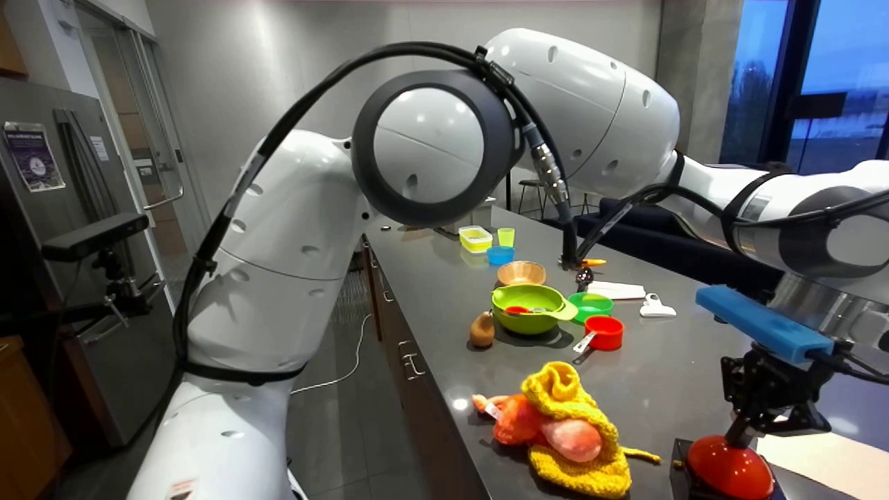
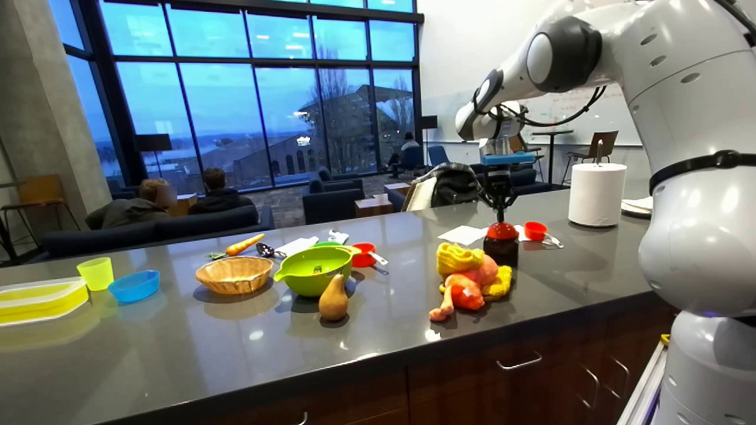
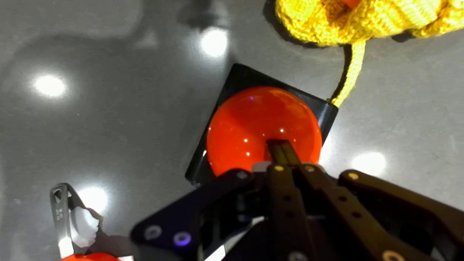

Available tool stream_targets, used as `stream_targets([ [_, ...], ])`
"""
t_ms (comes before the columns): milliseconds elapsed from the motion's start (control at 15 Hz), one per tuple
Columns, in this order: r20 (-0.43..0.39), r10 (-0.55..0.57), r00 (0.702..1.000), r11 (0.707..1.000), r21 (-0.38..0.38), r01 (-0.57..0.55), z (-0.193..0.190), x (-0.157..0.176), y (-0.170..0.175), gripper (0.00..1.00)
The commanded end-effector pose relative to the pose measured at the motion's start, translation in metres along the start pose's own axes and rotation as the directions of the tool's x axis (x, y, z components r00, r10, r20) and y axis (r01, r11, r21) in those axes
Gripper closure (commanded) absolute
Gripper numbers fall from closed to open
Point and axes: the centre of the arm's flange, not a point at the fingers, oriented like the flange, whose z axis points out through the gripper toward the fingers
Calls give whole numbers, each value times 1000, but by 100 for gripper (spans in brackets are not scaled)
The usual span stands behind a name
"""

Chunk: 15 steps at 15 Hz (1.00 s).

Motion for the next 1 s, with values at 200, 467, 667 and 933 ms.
stream_targets([
  [200,31,-13,999,1000,5,12,19,-2,-4,100],
  [467,14,-10,1000,1000,-14,10,5,-6,-6,100],
  [667,3,-10,1000,999,-34,10,-4,-10,-10,100],
  [933,-23,-8,1000,998,-63,7,-22,-17,-16,100],
])
